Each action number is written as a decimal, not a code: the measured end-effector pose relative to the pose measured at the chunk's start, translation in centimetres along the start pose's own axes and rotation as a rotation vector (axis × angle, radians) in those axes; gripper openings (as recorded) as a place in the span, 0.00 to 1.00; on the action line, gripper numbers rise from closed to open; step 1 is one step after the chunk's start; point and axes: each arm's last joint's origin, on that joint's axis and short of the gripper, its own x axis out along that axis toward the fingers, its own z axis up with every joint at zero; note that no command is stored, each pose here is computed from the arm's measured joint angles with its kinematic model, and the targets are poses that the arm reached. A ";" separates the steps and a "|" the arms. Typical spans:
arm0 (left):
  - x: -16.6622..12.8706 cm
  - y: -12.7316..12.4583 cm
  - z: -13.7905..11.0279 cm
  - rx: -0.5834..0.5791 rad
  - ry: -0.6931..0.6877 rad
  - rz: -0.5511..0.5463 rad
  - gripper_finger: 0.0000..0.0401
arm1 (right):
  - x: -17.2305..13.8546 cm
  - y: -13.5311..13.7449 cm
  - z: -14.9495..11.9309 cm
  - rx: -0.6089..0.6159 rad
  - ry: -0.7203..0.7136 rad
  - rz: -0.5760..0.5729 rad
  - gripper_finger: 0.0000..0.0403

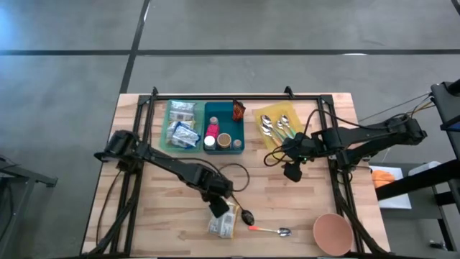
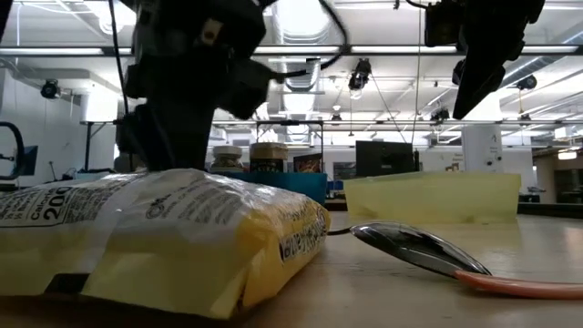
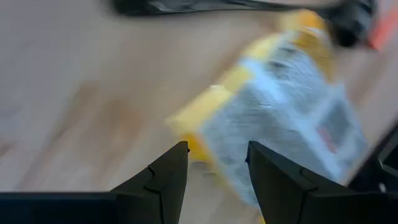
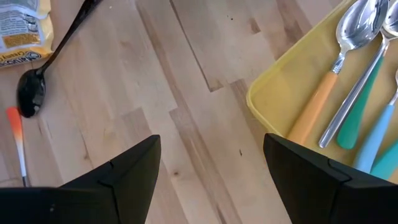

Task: Pick & Place Food Item
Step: Put the yellow noodle pack into the green bin

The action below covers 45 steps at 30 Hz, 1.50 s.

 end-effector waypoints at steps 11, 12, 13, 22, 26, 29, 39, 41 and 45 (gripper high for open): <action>-0.6 2.7 -2.6 -0.241 -0.150 -0.204 0.44 | 0.2 0.0 0.0 0.008 -0.005 0.004 0.70; -0.2 3.0 -2.7 -0.267 -0.161 -0.240 0.44 | 0.3 0.0 -0.1 0.008 -0.005 0.004 0.70; 0.1 3.4 -2.9 -0.290 -0.166 -0.264 0.44 | 0.3 0.0 -0.1 0.008 -0.005 0.004 0.70; 1.1 5.2 -3.9 -0.364 -0.141 -0.230 0.44 | 0.6 -0.1 -0.3 0.006 0.007 0.000 0.70; 0.6 5.1 -3.8 -0.332 -0.167 -0.245 0.44 | 0.7 -0.2 -0.4 0.006 0.010 -0.002 0.70; 0.5 5.1 -3.8 -0.317 -0.169 -0.243 0.44 | 0.8 -0.2 -0.4 0.006 0.010 -0.002 0.70; 0.7 5.0 -3.8 -0.328 -0.171 -0.252 0.44 | 1.2 -0.2 -0.6 0.006 0.008 -0.001 0.70; 0.7 5.1 -3.8 -0.330 -0.170 -0.250 0.44 | 1.2 -0.3 -0.7 0.006 0.010 -0.002 0.70; 0.7 5.0 -3.7 -0.331 -0.176 -0.261 0.44 | 1.3 -0.3 -0.7 0.006 0.010 -0.002 0.70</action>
